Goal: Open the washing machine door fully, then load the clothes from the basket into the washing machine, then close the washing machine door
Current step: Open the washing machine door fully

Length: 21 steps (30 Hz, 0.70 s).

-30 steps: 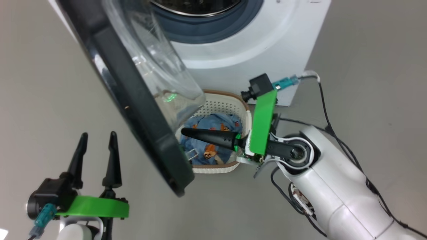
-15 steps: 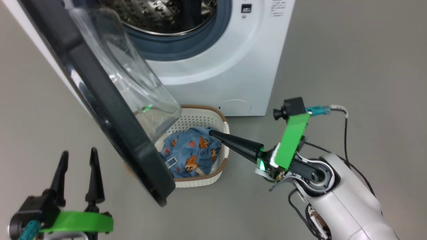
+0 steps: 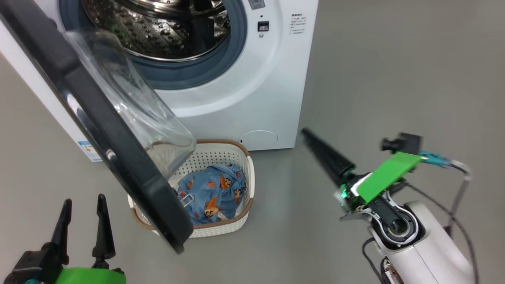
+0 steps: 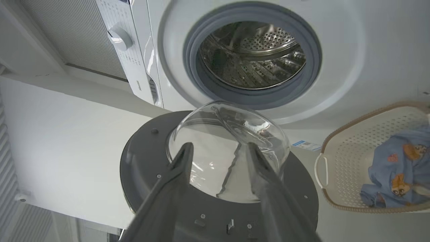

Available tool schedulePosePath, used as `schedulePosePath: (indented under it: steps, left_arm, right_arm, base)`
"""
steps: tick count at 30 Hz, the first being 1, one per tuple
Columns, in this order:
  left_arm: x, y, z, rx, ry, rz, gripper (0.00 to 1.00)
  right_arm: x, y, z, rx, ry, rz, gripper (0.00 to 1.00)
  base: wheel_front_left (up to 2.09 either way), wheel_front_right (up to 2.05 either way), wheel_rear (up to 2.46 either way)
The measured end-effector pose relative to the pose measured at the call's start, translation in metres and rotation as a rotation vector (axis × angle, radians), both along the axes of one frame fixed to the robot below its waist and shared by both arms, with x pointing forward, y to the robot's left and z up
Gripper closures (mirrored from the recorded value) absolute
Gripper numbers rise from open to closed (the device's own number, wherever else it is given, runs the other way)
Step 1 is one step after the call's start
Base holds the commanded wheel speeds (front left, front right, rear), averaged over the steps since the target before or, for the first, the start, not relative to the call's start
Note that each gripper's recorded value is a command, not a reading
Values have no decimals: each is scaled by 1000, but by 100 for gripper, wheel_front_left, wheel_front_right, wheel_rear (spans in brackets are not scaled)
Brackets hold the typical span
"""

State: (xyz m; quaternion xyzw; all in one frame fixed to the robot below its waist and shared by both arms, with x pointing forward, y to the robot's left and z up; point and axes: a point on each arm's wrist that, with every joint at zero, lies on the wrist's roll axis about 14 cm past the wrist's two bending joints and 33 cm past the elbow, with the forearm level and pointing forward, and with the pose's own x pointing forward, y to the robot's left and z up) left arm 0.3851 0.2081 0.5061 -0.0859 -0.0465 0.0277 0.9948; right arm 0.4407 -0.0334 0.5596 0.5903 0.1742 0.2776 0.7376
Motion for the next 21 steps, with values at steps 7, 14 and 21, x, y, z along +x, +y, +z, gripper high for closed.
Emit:
schedulePosePath:
  steps: [7, 14, 21]
  left_arm:
    - [1, -5, 6, 0, -19, -15, 0]
    - [-2, -8, 4, -1, -13, -24, 0]
    - [-2, -9, 7, 0, -22, -27, 0]
  right_arm:
    - [15, -53, 8, -228, -181, -301, 0]
    - [17, -90, 8, -453, -340, -491, 0]
    - [12, -103, 8, -693, -479, -521, 0]
  base:
    - [0, 0, 0]
    - [0, 0, 0]
    - [0, 0, 0]
